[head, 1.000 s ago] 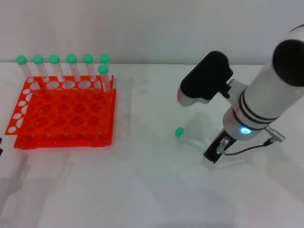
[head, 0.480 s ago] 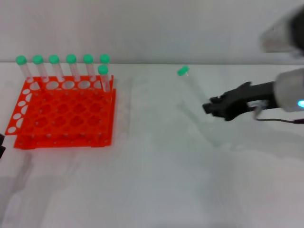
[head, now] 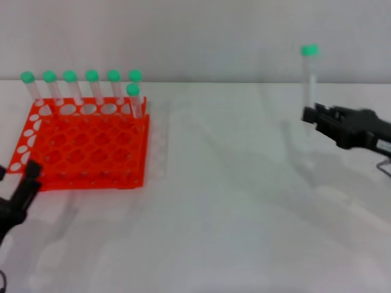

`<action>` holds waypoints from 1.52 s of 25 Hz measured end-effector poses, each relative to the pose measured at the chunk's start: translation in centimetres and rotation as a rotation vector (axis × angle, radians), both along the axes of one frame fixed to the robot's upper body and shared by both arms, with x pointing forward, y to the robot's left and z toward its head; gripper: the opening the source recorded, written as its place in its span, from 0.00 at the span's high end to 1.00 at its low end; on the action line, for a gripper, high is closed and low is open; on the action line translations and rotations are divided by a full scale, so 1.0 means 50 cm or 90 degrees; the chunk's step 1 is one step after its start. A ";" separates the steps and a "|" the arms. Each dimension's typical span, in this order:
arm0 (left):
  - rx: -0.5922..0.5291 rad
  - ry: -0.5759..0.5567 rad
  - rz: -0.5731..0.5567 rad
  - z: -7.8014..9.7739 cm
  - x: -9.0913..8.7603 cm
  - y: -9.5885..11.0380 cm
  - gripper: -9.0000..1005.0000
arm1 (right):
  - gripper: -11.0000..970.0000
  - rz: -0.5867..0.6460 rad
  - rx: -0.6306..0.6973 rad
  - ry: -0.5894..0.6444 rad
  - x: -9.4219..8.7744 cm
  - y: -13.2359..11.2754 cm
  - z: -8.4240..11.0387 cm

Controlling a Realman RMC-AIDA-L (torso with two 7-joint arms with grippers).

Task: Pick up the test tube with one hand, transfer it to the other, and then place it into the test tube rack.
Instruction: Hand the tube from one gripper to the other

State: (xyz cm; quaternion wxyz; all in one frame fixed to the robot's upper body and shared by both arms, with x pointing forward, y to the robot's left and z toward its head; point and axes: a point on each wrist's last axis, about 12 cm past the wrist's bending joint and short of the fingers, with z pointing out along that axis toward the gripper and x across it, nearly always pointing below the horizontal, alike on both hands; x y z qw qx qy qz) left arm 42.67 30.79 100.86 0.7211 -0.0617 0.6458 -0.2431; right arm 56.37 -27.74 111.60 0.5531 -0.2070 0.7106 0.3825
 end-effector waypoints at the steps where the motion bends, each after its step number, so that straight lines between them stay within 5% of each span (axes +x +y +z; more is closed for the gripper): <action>1: 0.009 -0.003 -0.016 0.001 0.004 -0.007 0.14 | 0.78 -0.019 0.008 -0.007 -0.006 -0.007 -0.020; 10: 0.056 -0.050 -0.236 0.028 0.061 -0.117 0.14 | 0.77 -0.092 -0.038 -0.208 -0.113 -0.010 -0.140; 17: 0.079 -0.058 -0.399 0.050 0.097 -0.238 0.14 | 0.76 -0.099 -0.055 -0.189 -0.158 -0.013 -0.176; 38: 0.099 -0.027 -0.522 0.077 0.120 -0.372 0.15 | 0.74 0.046 -0.063 -0.193 -0.194 0.037 -0.187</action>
